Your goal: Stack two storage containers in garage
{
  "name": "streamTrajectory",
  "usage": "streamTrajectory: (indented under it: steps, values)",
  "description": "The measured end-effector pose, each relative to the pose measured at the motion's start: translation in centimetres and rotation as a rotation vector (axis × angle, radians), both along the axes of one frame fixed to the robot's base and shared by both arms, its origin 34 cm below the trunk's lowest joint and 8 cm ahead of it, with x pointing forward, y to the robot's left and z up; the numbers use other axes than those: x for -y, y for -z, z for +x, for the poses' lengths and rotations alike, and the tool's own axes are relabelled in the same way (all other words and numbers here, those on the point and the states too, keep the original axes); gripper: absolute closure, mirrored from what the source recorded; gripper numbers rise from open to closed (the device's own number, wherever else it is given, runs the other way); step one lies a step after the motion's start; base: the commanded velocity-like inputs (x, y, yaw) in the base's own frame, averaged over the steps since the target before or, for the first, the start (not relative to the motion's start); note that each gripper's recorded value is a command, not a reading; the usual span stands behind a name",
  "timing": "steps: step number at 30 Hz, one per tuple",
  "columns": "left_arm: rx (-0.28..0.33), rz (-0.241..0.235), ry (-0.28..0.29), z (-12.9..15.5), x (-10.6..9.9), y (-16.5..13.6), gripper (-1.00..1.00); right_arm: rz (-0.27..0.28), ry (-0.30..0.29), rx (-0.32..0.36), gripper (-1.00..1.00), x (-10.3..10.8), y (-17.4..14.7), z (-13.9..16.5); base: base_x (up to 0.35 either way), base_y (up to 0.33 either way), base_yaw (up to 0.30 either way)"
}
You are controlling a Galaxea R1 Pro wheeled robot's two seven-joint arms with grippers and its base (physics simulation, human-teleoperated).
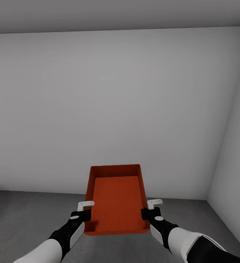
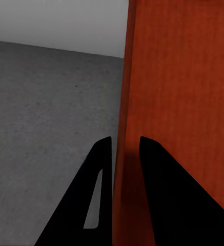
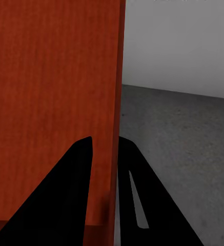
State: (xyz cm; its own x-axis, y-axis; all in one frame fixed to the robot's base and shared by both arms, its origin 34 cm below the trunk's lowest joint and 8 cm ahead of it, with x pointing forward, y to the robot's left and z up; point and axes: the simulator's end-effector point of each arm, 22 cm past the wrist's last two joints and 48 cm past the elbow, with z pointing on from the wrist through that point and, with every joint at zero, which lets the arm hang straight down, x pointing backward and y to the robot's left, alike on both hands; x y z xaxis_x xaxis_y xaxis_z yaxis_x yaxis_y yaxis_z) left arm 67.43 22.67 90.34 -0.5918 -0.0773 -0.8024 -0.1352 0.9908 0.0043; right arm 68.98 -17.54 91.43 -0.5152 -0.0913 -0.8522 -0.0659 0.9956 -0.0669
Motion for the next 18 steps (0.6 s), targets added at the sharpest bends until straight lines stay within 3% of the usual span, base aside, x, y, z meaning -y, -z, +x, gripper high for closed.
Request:
streamTrajectory:
  steps: [11,18]
  values:
    - [0.000,0.000,0.000,0.00,0.00,0.01,1.00,0.000,0.000,0.000,1.00,0.00,0.01,0.00,0.311,0.000,0.000]
    - [-0.001,0.000,0.000,0.03,0.00,0.05,1.00,0.000,0.000,-0.001,1.00,0.00,0.05,0.03,0.042,0.000,0.000]
